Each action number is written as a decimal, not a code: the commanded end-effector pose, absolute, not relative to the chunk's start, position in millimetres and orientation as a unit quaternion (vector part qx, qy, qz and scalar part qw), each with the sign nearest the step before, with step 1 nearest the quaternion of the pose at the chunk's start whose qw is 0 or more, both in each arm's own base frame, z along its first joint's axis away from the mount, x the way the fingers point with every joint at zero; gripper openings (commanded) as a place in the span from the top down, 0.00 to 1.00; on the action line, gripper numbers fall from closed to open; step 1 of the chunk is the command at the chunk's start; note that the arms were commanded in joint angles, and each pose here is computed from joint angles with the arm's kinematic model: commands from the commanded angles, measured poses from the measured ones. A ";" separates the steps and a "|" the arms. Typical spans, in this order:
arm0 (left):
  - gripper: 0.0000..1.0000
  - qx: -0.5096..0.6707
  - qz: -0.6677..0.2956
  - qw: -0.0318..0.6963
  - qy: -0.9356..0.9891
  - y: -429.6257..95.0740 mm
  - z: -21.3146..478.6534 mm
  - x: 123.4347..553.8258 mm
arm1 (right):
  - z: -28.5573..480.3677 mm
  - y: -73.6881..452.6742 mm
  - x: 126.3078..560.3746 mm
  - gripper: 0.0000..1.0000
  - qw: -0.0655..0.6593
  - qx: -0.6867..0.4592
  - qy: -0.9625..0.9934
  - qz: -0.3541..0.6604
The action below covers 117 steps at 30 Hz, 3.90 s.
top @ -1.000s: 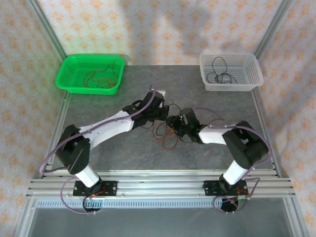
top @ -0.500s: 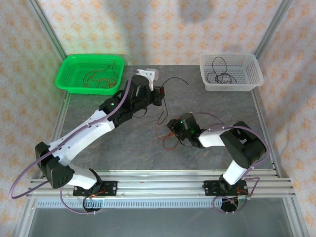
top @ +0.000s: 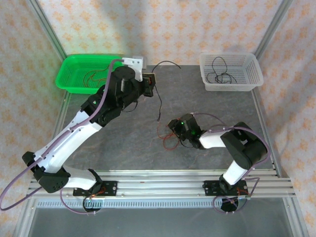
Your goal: Untangle the cables
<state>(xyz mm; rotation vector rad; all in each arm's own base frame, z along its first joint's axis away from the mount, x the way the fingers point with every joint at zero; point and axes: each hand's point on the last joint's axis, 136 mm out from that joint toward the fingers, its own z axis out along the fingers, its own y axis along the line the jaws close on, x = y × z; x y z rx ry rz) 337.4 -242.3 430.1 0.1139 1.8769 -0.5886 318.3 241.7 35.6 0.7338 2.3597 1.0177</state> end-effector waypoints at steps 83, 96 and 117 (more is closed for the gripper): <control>0.56 0.062 -0.292 0.492 0.818 -288.2 368.8 351.0 | 341.8 270.3 318.7 1.00 0.591 -0.163 0.742 0.273; 0.01 0.055 -0.309 0.514 0.798 -274.0 379.6 333.7 | 360.3 202.2 381.3 1.00 0.620 -0.029 0.762 0.185; 0.03 0.031 -0.303 0.532 0.790 -239.5 376.9 310.0 | 289.9 -35.5 582.6 1.00 0.571 0.254 0.775 0.095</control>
